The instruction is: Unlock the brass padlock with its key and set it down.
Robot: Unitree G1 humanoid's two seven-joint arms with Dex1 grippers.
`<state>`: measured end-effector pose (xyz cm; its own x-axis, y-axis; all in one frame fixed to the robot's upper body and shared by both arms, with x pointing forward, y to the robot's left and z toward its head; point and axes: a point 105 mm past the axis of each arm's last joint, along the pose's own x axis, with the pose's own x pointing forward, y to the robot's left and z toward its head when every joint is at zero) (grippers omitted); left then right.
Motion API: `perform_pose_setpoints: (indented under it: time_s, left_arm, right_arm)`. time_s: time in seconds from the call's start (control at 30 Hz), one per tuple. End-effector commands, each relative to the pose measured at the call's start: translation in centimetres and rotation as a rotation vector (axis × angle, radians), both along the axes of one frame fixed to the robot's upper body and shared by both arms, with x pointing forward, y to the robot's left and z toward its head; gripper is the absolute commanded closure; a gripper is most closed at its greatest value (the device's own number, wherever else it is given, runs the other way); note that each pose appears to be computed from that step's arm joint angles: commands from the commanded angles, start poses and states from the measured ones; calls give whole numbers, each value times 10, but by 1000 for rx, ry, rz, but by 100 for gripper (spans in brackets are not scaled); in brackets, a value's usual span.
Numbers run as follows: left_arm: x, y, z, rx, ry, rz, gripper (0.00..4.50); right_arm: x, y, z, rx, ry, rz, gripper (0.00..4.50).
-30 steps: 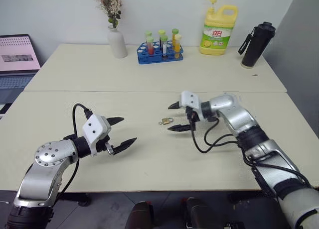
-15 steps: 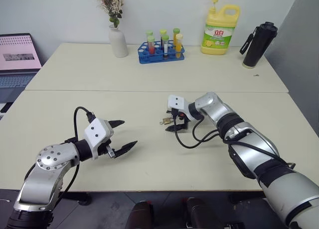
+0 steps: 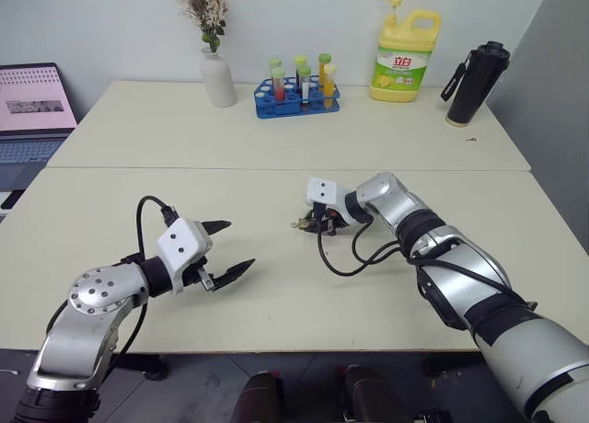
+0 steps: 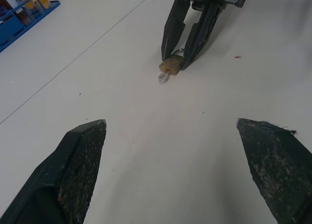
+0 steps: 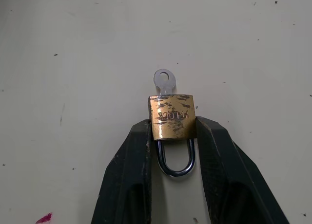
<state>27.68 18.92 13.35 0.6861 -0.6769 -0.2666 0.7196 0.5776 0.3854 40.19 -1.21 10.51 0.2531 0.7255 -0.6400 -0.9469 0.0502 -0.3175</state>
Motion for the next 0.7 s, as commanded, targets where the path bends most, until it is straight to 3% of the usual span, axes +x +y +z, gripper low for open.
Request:
perform_pose_setpoints:
  time_s: [0.03,0.33,0.5,0.7]
  left_arm:
    - [1,-6,8,1,-37,-26,0]
    - [0,-21,7,-17,-19,-94,0]
    - [-1,-42,12,-37,7,-202,0]
    - [-9,-58,6,-34,59,-304,0]
  right_arm:
    - [3,-7,12,30,-65,21,359]
    - [-39,-49,34,100,-119,123,359]
    - [-74,-91,21,56,-94,-30,359]
    - [-88,-89,8,35,-78,-66,359]
